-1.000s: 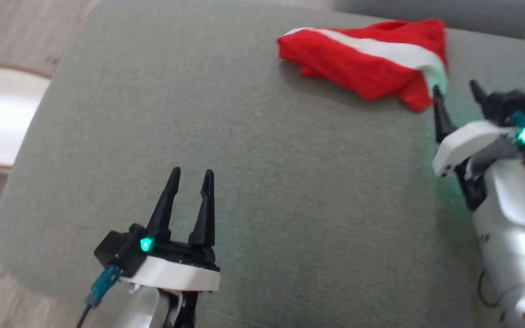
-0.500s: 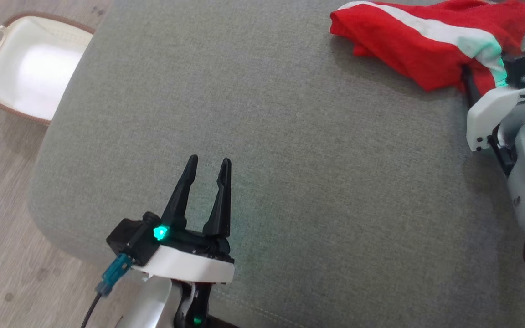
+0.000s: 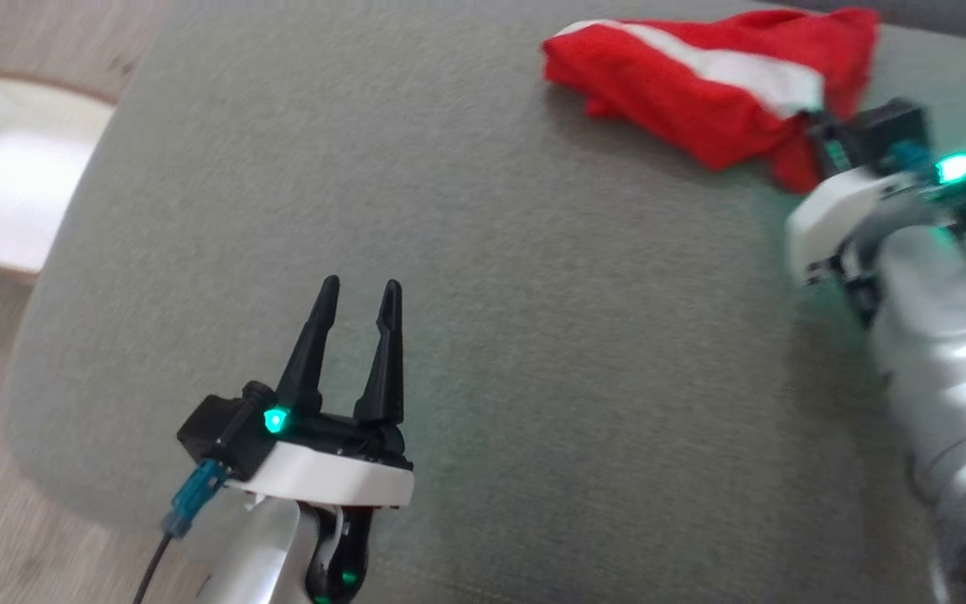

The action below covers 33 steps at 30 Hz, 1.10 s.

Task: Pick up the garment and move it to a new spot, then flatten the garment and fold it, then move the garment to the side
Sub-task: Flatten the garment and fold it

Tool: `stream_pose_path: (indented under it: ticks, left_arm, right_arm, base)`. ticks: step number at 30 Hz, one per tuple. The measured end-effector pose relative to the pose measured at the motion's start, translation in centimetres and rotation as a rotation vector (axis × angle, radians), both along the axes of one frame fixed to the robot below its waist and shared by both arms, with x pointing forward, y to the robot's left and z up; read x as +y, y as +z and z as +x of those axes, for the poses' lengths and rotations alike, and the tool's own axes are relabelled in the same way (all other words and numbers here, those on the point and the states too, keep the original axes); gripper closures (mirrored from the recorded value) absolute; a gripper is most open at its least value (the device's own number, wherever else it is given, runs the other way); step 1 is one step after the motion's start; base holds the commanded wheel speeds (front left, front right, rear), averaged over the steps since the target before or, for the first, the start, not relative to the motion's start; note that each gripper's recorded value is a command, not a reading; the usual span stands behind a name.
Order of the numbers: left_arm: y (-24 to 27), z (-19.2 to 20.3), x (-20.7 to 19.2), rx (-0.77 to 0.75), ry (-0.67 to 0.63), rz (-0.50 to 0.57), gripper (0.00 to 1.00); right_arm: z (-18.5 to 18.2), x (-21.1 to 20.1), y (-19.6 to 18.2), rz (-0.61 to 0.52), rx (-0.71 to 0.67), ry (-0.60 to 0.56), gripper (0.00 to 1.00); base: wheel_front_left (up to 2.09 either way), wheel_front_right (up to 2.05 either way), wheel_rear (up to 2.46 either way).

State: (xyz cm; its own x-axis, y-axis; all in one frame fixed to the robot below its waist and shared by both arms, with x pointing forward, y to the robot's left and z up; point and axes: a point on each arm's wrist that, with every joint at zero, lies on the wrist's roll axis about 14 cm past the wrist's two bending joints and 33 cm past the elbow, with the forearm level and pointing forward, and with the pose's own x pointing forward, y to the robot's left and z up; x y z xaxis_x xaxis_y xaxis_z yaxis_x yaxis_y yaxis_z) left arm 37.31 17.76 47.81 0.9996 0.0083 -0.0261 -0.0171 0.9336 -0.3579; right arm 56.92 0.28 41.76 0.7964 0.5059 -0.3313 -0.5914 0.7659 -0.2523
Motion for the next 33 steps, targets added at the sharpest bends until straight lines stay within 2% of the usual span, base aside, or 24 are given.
stream_pose_path:
  ticks: [5,12,15,24,29,30,31,33]
  left_arm:
    - [0.9,0.2,-1.1,-0.036,-0.037,0.009,0.00]
    - [1.4,-0.4,-3.1,-0.059,-0.096,0.003,0.00]
    - [1.8,-0.4,-3.9,-0.074,-0.122,0.004,0.00]
    - [2.9,-0.9,-6.1,-0.112,-0.192,0.001,0.00]
    - [3.4,-0.9,-7.1,-0.128,-0.222,0.000,0.00]
    - [3.5,-0.9,-7.2,-0.130,-0.223,0.000,0.00]
    - [3.5,-0.9,-7.2,-0.132,-0.225,0.000,0.00]
    - [3.6,-1.0,-7.2,-0.133,-0.224,0.000,0.00]
  right_arm:
    - [-3.7,0.2,1.7,0.023,-0.063,0.045,1.00]
    - [-10.4,-3.1,1.5,0.046,-0.068,0.027,1.00]
    - [-12.0,-4.5,1.6,0.050,-0.075,0.007,1.00]
    - [-20.0,-10.3,-0.9,0.051,-0.013,-0.138,1.00]
    - [-21.5,-12.6,-0.9,0.067,-0.012,-0.230,1.00]
    - [-21.3,-12.7,-0.5,0.075,-0.019,-0.242,0.86]
    - [-21.0,-12.7,0.0,0.086,-0.035,-0.251,0.00]
    - [-20.5,-12.8,0.9,0.110,-0.061,-0.270,0.00]
  base:
    - [0.00,0.00,0.00]
    - [0.00,0.00,0.00]
    - [0.00,0.00,0.00]
    - [0.00,0.00,0.00]
    - [0.00,0.00,0.00]
    - [0.00,0.00,0.00]
    - [0.00,0.00,0.00]
    - [0.00,0.00,0.00]
